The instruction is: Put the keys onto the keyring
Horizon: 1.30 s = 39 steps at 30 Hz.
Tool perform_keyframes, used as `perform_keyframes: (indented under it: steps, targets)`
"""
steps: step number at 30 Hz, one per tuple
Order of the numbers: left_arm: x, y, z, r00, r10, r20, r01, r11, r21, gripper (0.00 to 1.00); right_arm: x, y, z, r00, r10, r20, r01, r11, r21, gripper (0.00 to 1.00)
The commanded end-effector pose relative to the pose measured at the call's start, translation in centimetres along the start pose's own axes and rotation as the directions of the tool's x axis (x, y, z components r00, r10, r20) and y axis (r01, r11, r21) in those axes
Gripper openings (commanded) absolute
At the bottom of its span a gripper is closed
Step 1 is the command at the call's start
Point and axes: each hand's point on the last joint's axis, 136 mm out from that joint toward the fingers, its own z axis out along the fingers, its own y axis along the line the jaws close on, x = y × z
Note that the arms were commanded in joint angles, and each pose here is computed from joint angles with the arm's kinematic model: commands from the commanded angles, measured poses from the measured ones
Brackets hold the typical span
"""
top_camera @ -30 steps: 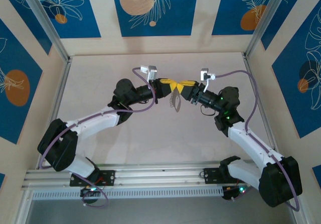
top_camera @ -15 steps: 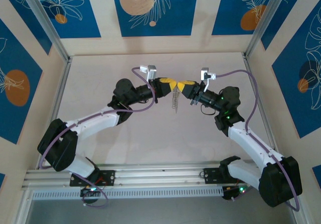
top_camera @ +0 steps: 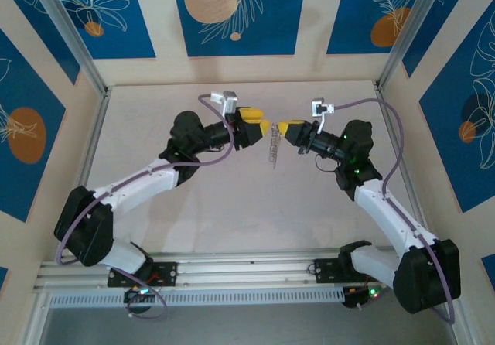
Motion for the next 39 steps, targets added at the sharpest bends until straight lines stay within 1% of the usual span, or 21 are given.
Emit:
perform_keyframes:
  steps: [1, 6, 9, 14, 18, 22, 26, 30, 39]
  targets:
    - [-2.0, -0.5, -0.6, 0.998, 0.051, -0.027, -0.051, 0.999, 0.000, 0.62, -1.1, 0.4, -0.2, 0.999, -0.012, -0.039, 0.011, 1.000, -0.027, 0.00]
    - [-2.6, 0.7, -1.1, 0.996, 0.048, -0.077, -0.049, 0.999, -0.015, 0.67, -1.1, 0.0, 0.1, 0.991, 0.003, -0.130, -0.011, 0.998, -0.062, 0.00]
    - [-2.7, 1.6, -1.3, 0.994, 0.036, -0.100, -0.037, 0.999, -0.016, 0.67, -1.0, -0.4, 0.5, 0.986, 0.014, -0.163, -0.026, 0.997, -0.071, 0.00]
    - [-2.0, 4.2, -1.8, 0.989, 0.009, -0.149, -0.016, 0.999, -0.043, 0.70, -1.0, -1.1, 1.4, 0.977, 0.025, -0.210, -0.047, 0.994, -0.098, 0.00]
    - [-1.4, 5.6, -1.6, 0.978, -0.029, -0.208, 0.026, 0.999, -0.019, 0.70, -1.2, -1.3, 2.1, 0.966, 0.011, -0.258, -0.047, 0.990, -0.132, 0.00]
    - [-0.7, 5.9, -0.8, 0.957, -0.063, -0.282, 0.076, 0.997, 0.034, 0.70, -1.5, -1.4, 2.7, 0.955, -0.013, -0.296, -0.038, 0.985, -0.168, 0.00]
    - [-0.3, 6.1, 0.0, 0.942, -0.088, -0.323, 0.120, 0.990, 0.078, 0.66, -1.8, -1.8, 3.5, 0.948, -0.017, -0.319, -0.048, 0.980, -0.195, 0.00]
    - [0.0, 6.6, 0.6, 0.931, -0.109, -0.348, 0.150, 0.984, 0.095, 0.63, -1.8, -2.8, 4.4, 0.942, -0.008, -0.337, -0.063, 0.978, -0.201, 0.00]
    - [1.0, 7.8, 1.4, 0.916, -0.141, -0.377, 0.194, 0.975, 0.106, 0.60, -1.6, -3.4, 4.9, 0.933, -0.004, -0.359, -0.077, 0.974, -0.211, 0.00]
